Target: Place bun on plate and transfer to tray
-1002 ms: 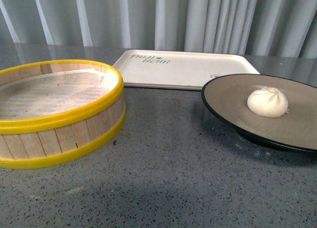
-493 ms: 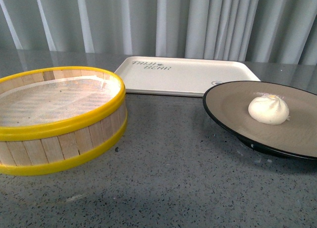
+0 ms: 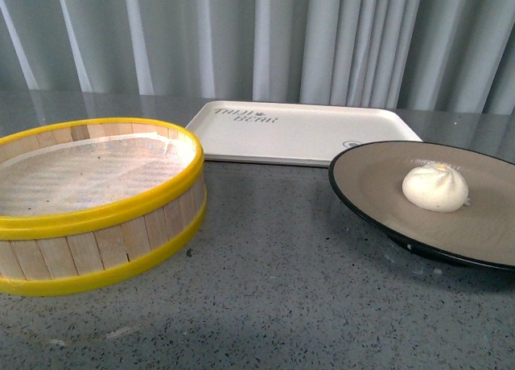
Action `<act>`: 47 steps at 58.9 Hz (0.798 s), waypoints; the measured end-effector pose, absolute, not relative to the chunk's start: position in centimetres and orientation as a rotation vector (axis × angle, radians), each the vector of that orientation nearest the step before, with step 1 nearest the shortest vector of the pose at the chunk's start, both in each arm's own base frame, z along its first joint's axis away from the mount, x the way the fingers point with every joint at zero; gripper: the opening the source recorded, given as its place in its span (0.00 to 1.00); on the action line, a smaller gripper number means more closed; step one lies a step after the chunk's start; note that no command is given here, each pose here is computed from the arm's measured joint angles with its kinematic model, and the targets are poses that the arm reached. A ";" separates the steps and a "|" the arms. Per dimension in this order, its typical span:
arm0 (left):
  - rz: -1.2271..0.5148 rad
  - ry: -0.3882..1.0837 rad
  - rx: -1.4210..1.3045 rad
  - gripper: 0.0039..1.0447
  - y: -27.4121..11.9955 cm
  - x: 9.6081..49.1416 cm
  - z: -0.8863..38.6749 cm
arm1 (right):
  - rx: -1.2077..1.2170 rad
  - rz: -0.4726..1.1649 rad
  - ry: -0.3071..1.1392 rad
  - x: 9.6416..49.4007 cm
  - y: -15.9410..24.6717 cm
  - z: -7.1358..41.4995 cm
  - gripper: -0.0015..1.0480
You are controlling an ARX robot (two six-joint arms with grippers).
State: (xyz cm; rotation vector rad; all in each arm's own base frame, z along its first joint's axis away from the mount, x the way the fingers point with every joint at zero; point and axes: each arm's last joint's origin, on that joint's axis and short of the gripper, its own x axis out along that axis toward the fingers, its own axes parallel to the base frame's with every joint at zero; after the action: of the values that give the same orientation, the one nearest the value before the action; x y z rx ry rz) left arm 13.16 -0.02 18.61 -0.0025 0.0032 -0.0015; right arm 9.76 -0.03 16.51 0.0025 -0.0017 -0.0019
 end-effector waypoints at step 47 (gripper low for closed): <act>-0.002 -0.030 -0.003 0.04 0.0 11.0 17.6 | 0.002 -0.002 -0.002 9.8 0.0 16.5 0.92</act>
State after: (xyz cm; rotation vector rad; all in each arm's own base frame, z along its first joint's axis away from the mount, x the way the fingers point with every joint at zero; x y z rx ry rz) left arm 10.97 -0.02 17.56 -0.0025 -0.0299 -0.0016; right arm 9.76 -0.03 16.51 0.0025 -0.0017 -0.0019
